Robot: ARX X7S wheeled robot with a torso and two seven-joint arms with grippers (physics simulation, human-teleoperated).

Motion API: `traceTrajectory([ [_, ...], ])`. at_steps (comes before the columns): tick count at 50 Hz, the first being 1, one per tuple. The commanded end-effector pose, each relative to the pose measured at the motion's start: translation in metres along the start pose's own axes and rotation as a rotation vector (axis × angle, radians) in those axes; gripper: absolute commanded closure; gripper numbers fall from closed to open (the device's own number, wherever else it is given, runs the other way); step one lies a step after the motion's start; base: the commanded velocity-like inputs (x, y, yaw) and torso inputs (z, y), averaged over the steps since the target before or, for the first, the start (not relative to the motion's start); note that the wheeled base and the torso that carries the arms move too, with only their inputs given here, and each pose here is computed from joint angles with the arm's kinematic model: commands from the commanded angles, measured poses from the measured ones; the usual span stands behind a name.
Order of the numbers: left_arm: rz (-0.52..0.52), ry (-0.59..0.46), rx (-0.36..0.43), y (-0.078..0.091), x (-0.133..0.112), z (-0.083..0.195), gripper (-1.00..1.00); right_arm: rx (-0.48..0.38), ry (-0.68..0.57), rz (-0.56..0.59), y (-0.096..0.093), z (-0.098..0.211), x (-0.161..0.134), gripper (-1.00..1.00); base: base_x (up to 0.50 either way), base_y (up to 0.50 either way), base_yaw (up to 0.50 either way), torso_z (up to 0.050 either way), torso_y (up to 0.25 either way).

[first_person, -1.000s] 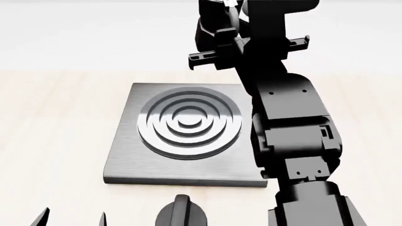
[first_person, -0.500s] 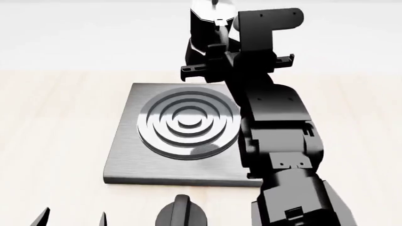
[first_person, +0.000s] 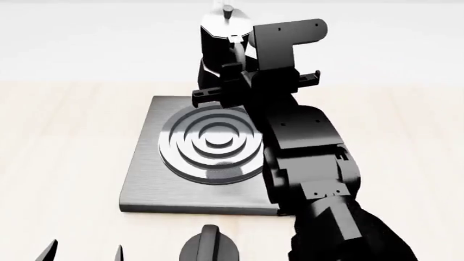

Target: Put the moka pot on the stove.

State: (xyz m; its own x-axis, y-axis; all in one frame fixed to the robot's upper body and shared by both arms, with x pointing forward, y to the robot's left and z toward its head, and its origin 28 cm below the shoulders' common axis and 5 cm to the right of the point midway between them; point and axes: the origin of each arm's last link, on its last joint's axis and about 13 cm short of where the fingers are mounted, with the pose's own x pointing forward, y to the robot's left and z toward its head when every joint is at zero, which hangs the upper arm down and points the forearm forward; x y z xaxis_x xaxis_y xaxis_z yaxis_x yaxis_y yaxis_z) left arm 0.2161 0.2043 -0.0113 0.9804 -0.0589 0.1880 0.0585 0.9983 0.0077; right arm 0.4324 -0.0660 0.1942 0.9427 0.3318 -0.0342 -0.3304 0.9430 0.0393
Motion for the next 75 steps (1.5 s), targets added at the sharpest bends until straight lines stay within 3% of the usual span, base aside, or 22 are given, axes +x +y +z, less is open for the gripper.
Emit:
traceTrajectory([
  [1,0.001,0.0,0.0,0.0,0.0,0.0,-1.0,0.004,-0.003,0.005,0.003,0.0,0.001,1.0,0.0,0.0,0.0,0.0,0.0],
  [75,-0.001,-0.006,0.001,0.0,0.0,0.0,-1.0,0.038,0.11,-0.001,0.006,-0.043,-0.008,1.0,0.0,0.0,0.0,0.0,0.001],
])
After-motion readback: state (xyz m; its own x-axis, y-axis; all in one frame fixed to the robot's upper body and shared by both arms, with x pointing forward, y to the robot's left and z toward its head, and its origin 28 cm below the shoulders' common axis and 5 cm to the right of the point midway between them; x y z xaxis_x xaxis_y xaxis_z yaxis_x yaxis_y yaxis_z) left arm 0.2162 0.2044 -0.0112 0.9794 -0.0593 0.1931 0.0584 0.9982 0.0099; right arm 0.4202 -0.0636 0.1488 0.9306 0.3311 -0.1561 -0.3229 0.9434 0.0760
